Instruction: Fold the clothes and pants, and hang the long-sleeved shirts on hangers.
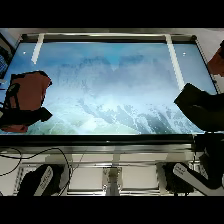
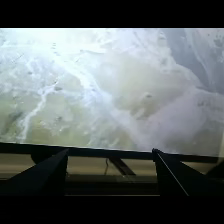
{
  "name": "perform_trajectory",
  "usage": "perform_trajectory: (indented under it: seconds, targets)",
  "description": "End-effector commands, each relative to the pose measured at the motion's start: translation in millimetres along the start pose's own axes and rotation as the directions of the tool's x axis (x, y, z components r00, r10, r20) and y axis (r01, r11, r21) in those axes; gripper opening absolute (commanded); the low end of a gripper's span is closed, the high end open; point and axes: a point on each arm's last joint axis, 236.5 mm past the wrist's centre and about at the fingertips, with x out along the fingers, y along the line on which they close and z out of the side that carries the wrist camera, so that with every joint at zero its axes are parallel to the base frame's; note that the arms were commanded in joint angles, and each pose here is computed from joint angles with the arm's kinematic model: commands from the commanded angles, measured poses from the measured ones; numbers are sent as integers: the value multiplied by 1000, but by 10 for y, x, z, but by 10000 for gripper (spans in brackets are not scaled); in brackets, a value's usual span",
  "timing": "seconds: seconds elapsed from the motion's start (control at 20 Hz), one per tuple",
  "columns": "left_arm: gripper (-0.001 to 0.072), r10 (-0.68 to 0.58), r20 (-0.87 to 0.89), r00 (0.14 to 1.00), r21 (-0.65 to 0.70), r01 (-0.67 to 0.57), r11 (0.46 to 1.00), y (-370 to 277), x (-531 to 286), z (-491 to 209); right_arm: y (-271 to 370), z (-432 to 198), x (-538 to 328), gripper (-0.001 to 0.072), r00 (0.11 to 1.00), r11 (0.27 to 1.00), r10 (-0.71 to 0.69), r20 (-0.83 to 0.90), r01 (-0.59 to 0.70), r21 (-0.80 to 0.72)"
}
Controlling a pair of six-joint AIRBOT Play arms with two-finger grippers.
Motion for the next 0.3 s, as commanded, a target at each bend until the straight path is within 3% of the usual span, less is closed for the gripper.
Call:
perform_trajectory:
  seconds: [0.0,0.25]
  targets:
    - [602,0,1,1000,0,0,1000,0,0,1,704,-612,361,16,995,966,34,-92,-56,-251]
    - [602,0,1,1000,0,0,1000,0,0,1,1160,-1514,934,16,964,885,12,-267,-134,-446]
